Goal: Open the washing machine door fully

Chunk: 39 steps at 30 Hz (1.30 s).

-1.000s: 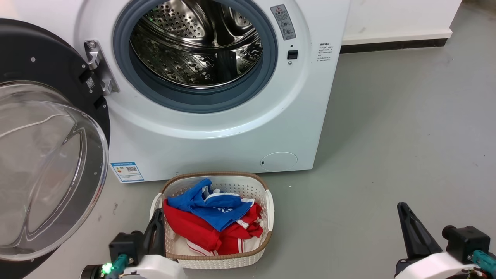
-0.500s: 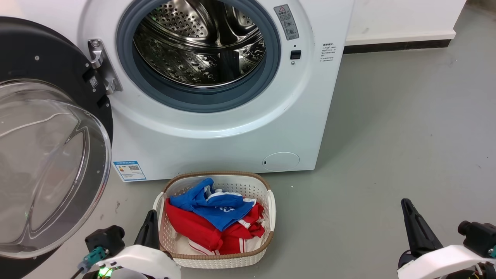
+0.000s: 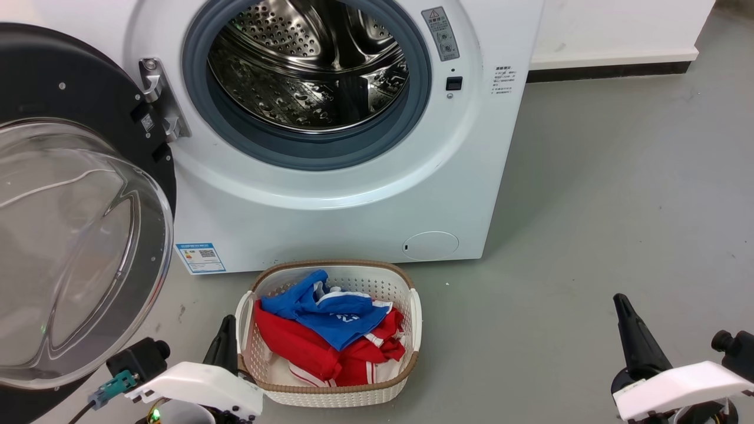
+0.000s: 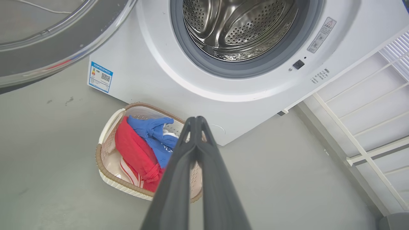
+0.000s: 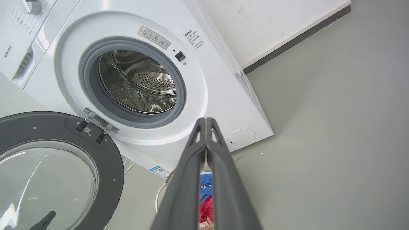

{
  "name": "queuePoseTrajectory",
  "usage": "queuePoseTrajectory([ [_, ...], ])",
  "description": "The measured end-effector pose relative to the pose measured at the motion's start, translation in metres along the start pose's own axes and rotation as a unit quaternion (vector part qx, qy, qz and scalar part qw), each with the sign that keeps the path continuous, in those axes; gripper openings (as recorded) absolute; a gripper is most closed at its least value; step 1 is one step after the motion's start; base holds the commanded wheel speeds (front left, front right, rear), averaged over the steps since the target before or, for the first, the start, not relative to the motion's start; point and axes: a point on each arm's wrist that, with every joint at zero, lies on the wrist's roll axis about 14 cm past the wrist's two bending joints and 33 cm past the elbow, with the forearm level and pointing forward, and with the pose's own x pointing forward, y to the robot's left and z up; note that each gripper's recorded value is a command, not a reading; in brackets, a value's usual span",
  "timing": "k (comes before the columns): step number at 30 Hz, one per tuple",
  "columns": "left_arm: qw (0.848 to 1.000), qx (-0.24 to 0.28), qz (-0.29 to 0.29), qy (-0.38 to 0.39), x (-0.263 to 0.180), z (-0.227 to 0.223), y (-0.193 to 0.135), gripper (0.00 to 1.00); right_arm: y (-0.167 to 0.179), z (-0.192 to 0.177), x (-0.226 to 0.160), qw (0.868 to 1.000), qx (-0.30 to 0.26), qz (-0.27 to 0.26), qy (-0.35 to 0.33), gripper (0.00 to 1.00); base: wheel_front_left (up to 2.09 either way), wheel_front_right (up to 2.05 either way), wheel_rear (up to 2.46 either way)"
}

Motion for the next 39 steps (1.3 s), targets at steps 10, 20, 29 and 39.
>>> queuePoseTrajectory([
  [10, 0.997, -0.074, -0.002, 0.003, 0.002, 0.005, 0.002, 0.00, 0.000, 0.001, 0.005, 0.997, 0.071, -0.002, -0.002, 0.00, 0.00, 0.00, 0.00],
  [20, 0.990, -0.143, -0.005, 0.003, 0.003, 0.009, 0.003, 0.00, -0.001, 0.001, 0.008, 0.991, 0.136, -0.004, -0.003, 0.00, 0.00, 0.00, 0.00],
  [29, 0.980, -0.198, -0.011, 0.000, 0.004, 0.013, 0.003, 0.00, -0.001, 0.001, 0.012, 0.982, 0.189, -0.004, -0.004, 0.00, 0.00, 0.00, 0.00],
  [39, 0.967, -0.253, -0.019, -0.006, 0.004, 0.019, 0.004, 0.00, 0.002, 0.003, 0.017, 0.970, 0.242, 0.000, -0.006, 0.00, 0.00, 0.00, 0.00],
])
